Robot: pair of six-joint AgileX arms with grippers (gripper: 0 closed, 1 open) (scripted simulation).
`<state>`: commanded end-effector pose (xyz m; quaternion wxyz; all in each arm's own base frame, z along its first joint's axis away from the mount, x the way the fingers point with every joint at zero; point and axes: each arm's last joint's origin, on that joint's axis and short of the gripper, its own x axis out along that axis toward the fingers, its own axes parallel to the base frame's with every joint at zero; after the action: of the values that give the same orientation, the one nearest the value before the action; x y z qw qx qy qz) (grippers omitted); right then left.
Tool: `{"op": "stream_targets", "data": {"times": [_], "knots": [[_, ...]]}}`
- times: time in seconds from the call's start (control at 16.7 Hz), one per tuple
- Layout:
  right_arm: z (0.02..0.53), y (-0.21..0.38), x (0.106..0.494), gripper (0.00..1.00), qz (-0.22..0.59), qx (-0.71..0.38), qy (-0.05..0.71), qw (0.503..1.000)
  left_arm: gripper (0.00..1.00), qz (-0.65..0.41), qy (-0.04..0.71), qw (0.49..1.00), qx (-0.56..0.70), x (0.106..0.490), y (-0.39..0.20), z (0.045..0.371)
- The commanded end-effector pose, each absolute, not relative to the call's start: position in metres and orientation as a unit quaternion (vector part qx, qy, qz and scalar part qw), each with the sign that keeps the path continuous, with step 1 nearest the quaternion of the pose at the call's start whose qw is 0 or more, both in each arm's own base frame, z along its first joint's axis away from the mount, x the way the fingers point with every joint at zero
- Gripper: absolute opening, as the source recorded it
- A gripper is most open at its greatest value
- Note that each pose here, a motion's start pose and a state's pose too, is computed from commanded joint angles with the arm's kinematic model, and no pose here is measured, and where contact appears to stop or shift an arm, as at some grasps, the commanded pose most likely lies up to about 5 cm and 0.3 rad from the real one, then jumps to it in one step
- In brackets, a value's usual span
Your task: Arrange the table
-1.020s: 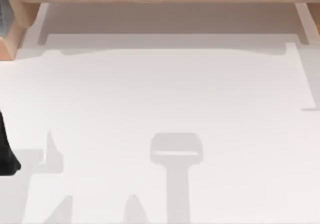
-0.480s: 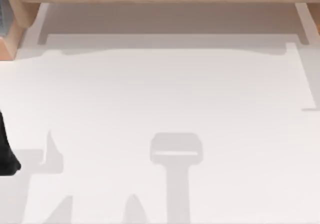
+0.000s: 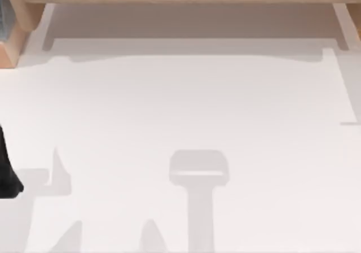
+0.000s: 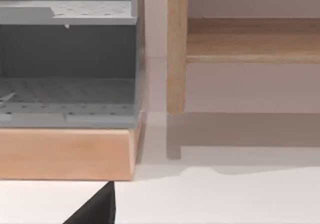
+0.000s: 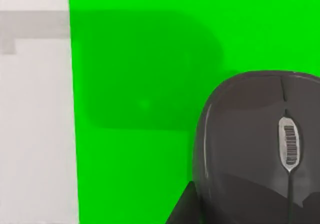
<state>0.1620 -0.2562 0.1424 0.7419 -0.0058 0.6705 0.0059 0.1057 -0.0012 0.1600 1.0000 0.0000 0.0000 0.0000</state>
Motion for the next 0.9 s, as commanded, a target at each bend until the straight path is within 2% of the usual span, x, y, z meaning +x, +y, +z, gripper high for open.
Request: {"op": "stream_targets", "data": {"times": [0.12, 0.9], "knots": [[0.1424, -0.2562, 0.1620, 0.00, 0.006, -0.006, 0.670, 0.742, 1.00, 0.000, 0.000, 1.000, 0.000, 0.1057, -0.0012, 0.1600], [0.1424, -0.2562, 0.1620, 0.98, 0.006, -0.006, 0.670, 0.742, 1.00, 0.000, 0.000, 1.000, 0.000, 0.1057, -0.0012, 0.1600]]}}
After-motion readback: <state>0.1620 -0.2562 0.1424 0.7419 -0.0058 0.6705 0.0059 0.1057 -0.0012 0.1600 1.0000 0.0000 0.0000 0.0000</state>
